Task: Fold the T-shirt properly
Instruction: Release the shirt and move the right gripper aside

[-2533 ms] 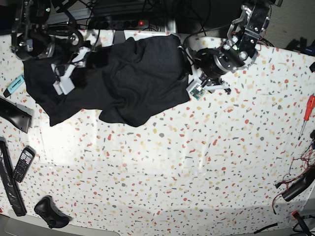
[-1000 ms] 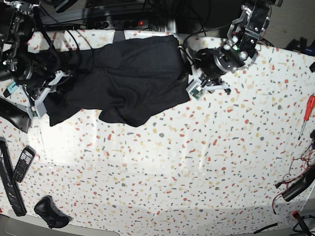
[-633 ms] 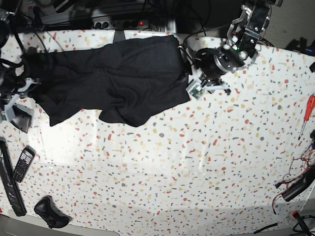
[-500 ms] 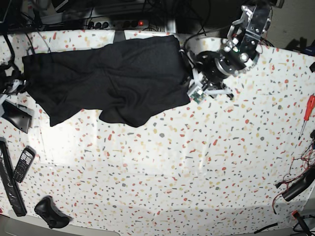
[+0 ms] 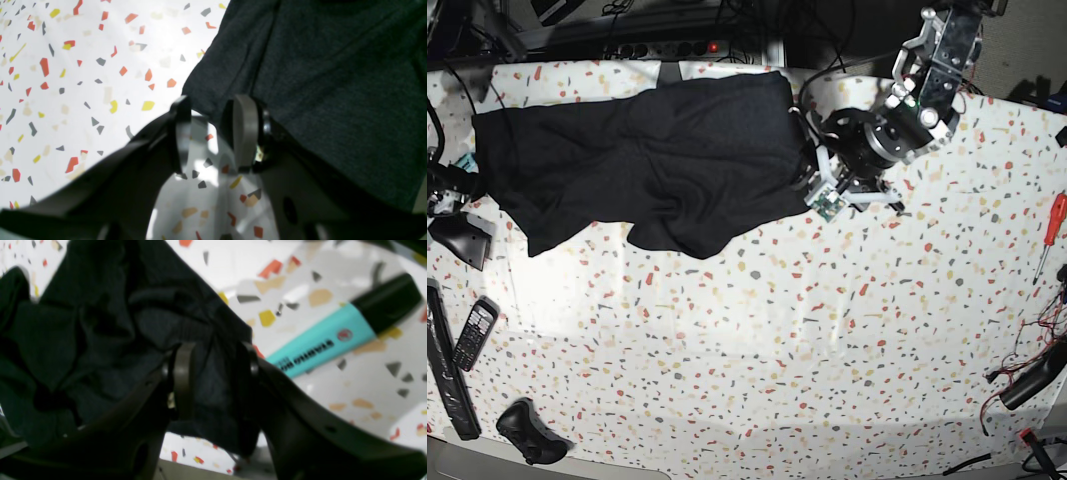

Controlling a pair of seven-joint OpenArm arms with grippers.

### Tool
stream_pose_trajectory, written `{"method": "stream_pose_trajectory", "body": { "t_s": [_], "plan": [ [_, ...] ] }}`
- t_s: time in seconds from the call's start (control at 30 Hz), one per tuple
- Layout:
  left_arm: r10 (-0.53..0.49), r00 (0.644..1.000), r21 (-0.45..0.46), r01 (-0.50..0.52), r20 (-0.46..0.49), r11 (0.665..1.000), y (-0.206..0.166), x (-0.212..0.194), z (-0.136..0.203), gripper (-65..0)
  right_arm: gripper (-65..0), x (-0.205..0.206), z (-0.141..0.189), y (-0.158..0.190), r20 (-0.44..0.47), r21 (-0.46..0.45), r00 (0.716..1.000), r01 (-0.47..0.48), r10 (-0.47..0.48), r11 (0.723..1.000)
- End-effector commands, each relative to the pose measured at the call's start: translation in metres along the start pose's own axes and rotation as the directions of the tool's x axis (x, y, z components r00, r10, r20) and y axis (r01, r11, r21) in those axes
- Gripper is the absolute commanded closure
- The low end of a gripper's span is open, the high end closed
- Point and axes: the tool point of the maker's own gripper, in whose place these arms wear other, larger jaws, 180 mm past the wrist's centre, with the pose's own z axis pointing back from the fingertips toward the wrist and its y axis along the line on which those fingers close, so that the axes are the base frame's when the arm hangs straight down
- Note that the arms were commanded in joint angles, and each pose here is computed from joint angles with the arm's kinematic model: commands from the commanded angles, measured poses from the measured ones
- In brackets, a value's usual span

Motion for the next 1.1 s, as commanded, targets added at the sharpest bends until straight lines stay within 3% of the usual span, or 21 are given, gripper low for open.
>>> {"method": "stream_pose_trajectory", "body": {
  "t_s": [0.0,0.27,0.43,0.6,0.8,0.9,1.07],
  "plan": [
    [-0.01,0.999,0.012,0.009,0.041,1.0,0.005,0.013,0.003,-20.3,-19.7,0.016,0.013,-0.007,0.029,-0.019,0.999,-0.018,0.019,1.0],
    [-0.01,0.999,0.013,0.01,0.04,1.0,0.005,0.013,0.003,-20.3,-19.7,-0.017,-0.02,0.003,-0.145,0.026,0.988,-0.041,0.044,0.999],
    [-0.042,0.999,0.038,0.041,0.022,0.998,0.009,0.01,0.003,-20.3,-19.7,-0.016,-0.029,0.032,-0.123,0.148,0.992,-0.009,0.027,0.989],
    [-0.041,0.999,0.037,0.04,0.024,0.999,0.009,0.01,0.003,-20.3,-19.6,-0.023,-0.028,0.04,-0.162,0.189,0.986,0.008,0.023,0.982],
    [-0.039,0.999,0.036,0.038,0.024,0.999,0.009,0.01,0.003,-20.3,-9.3,-0.022,-0.027,0.062,-0.164,0.291,0.987,0.048,0.0,0.956],
    [-0.039,0.999,0.036,0.038,0.024,0.999,0.009,0.01,0.003,-20.3,0.0,-0.023,-0.035,0.07,-0.164,0.306,0.986,0.048,0.003,0.951],
    [-0.04,0.999,0.037,0.039,0.023,0.999,0.009,0.01,0.003,-20.2,0.0,-0.006,-0.034,0.071,-0.09,0.31,0.996,0.044,-0.017,0.95]
  ]
}}
